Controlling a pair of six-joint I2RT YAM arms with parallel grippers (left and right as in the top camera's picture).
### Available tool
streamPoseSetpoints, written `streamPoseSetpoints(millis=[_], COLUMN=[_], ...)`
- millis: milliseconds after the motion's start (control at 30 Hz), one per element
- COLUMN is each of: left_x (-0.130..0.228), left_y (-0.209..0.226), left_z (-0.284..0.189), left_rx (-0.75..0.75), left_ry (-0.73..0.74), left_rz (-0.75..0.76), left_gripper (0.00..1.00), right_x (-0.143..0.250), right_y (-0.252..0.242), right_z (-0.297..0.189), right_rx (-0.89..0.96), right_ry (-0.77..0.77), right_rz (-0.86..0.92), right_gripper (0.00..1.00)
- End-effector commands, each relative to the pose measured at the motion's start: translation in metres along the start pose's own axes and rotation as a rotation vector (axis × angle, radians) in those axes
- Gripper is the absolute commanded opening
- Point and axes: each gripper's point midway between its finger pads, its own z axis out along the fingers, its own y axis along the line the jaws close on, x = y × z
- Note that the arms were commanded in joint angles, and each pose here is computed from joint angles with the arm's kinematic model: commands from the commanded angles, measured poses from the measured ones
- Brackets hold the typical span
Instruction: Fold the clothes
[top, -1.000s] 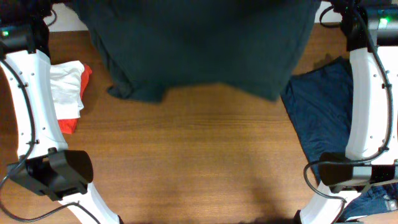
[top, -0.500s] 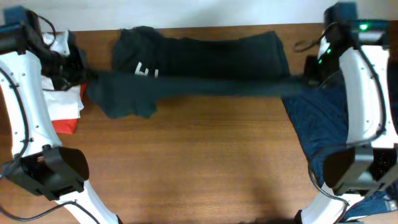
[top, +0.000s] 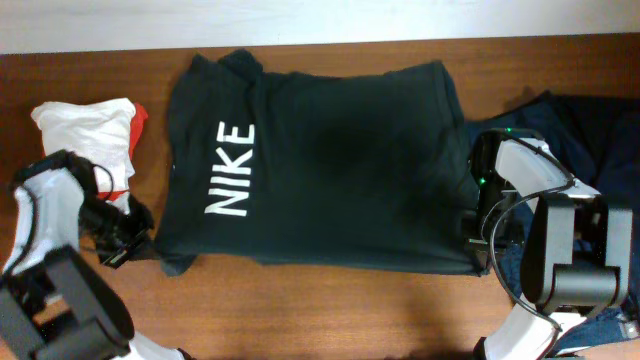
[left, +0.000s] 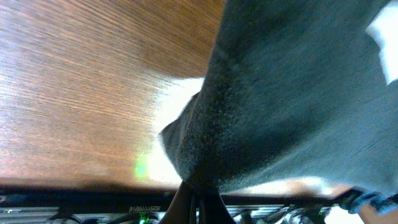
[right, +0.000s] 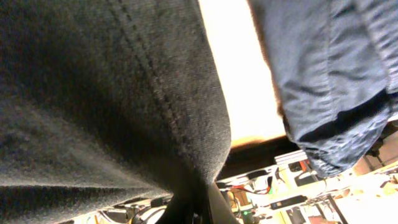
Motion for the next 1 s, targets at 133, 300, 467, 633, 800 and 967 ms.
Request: streamPoseSetpoints(millis=[133, 300, 467, 633, 800, 967], left_x=[0.030, -0.031, -0.068, -0.090, -0.114, -0.142], left_y=[0.027, -0.004, -0.053, -0.068, -0.076, -0.106], left_z=[-0.024, -0.045, -0.052, -0.068, -0.059, -0.023], left_rx=[0.021, 0.176, 0.213, 0.249, 0.262, 0.267], left_ry=[-0.142, -0.407, -0.578, -0.694, -0.754, -0.737], left_rz=[-0.126, -0.057, 0.124, 0.119, 0.160, 0.243], left_gripper=[0.00, 0.00, 0.00, 0.00, 0.02, 0.06], right_x=[0.022, -0.050, -0.095, -0.116, -0.124, -0.142], right_y=[0.015, 0.038, 0.051, 0.058, 0.060, 0.067], right_z=[-0.022, -0.059, -0.114, -0.139, -0.149, -0.135], right_rx=[-0.022, -0.153, -0.240, -0.285, -0.303, -0.293], right_ry=[-0.143, -0.493, -0.752, -0.877, -0.928, -0.904], right_rz=[0.024, 0.053, 0.054, 0.060, 0.062, 0.056], right_gripper=[0.04, 0.04, 0.04, 0.04, 0.09, 0.09])
